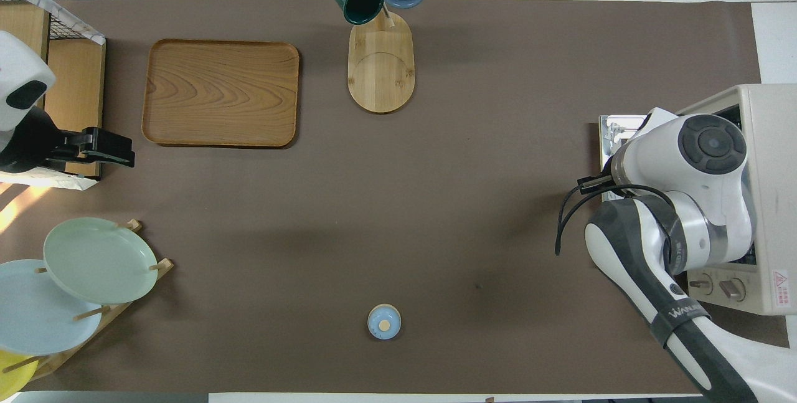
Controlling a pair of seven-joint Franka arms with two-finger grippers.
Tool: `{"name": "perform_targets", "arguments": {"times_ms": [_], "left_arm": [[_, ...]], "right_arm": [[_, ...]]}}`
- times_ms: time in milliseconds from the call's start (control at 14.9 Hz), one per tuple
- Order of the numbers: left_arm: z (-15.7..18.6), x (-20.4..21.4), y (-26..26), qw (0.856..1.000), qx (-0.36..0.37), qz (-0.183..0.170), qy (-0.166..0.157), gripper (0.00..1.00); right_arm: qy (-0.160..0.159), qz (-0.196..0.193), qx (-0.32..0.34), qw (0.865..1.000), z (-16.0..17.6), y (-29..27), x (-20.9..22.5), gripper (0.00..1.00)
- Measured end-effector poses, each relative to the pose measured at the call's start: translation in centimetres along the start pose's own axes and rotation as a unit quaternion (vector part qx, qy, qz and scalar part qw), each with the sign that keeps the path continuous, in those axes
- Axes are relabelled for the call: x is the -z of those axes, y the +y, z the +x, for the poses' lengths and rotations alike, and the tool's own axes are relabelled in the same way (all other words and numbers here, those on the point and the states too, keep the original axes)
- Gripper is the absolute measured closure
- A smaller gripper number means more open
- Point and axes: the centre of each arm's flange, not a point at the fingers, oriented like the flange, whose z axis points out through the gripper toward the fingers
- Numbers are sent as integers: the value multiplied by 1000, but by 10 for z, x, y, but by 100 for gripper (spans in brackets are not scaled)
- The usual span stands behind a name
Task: Put eggplant into oven
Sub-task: 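Withdraw the right gripper and push the oven door shut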
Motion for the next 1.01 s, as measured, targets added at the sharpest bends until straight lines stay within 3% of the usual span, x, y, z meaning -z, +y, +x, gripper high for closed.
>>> {"name": "perform_targets", "arguments": {"times_ms": [538, 673, 1010], "left_arm": [[0, 0, 0, 1000, 0, 0, 0, 0], [0, 0, 0, 1000, 0, 0, 0, 0], [0, 0, 0, 1000, 0, 0, 0, 0]], "right_arm": [[-1, 6, -9, 1000, 0, 6, -20, 99], [-6, -13, 16, 1000, 1, 0, -19, 99], [-64, -62, 54, 995, 20, -1, 38, 99]]}}
